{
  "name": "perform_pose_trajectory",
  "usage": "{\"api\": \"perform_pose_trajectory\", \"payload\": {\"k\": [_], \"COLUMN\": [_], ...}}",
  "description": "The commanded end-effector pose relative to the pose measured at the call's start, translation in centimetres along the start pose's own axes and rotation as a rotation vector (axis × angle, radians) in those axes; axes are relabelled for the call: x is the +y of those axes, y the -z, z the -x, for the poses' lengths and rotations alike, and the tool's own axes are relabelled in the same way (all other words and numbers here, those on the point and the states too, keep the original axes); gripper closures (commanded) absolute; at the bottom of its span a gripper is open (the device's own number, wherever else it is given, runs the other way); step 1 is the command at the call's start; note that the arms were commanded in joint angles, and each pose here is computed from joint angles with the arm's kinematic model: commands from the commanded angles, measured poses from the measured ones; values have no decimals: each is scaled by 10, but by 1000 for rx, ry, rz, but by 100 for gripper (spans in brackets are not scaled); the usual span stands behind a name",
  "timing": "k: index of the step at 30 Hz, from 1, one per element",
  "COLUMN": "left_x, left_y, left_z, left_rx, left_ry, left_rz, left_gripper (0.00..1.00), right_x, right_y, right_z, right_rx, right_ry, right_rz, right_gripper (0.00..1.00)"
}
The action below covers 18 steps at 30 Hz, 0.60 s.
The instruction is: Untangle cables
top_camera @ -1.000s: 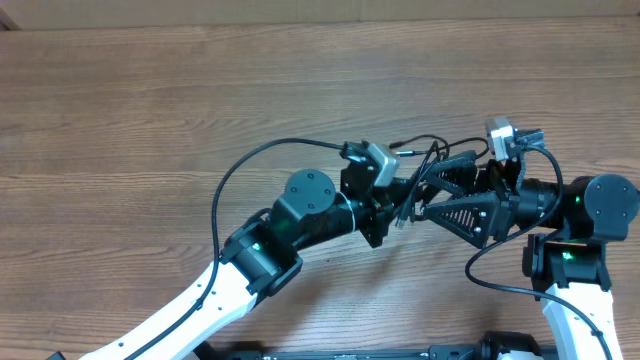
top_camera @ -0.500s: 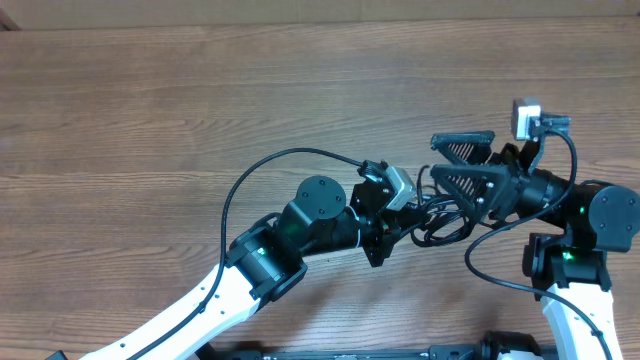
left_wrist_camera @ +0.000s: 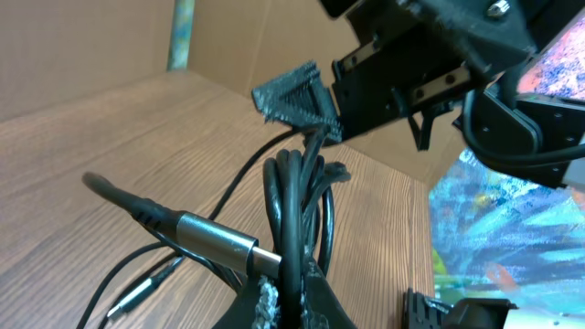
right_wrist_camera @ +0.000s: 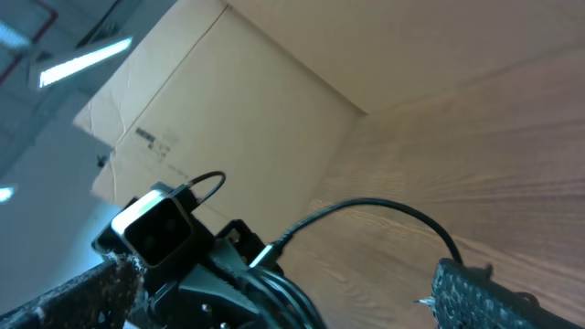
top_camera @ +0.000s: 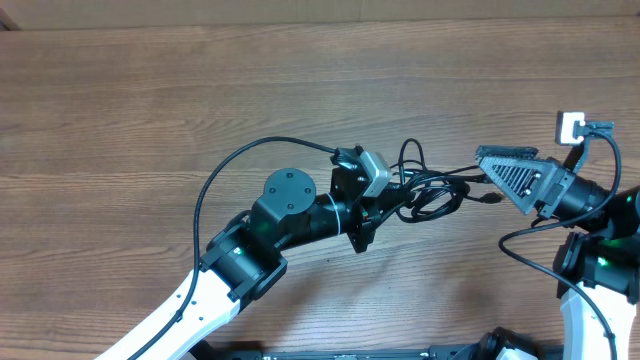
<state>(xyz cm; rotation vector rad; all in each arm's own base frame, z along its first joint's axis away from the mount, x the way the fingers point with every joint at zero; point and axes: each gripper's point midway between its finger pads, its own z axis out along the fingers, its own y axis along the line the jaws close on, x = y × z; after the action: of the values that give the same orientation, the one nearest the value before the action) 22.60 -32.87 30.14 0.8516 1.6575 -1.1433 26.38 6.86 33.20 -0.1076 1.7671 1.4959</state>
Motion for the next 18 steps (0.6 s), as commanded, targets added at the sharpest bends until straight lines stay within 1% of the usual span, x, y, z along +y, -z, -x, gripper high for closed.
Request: {"api": "perform_pose_trajectory", "payload": {"k": [1,4,6,8,11,14,16,18], "left_x": [1,18,25,35,49,59,61,58], "left_y": [11,23,30,40,46,51,49,43], "left_z": [25,39,46,54,57,59,57,52], "left_rx": [-83,-146,-177,-219,-250,-281,-283,-258], "left_ry": [11,98,154,249,369,515,595,640], "left_rz": [49,145,178,204,226,234,227,198], "left_gripper": [96,96,96,96,96,96,96,96], "right_x": [-5,-22,-32,-42,-46,-39,-33,-27], "right_y": [6,12,14,14,12,5,-3,-14], "right_z": [3,4,3,-1,-8,-18,-25,-34], "right_rx": [-8,-28,-37,-35,-19,35,72,116], "right_ry": [-40,-93,-122,-156,-169,-161,-162,-157], "right_rz": [-15,-42,-56,-67,-64,-22,2,29], "right_gripper": [0,0,0,0,0,0,0,0]}}
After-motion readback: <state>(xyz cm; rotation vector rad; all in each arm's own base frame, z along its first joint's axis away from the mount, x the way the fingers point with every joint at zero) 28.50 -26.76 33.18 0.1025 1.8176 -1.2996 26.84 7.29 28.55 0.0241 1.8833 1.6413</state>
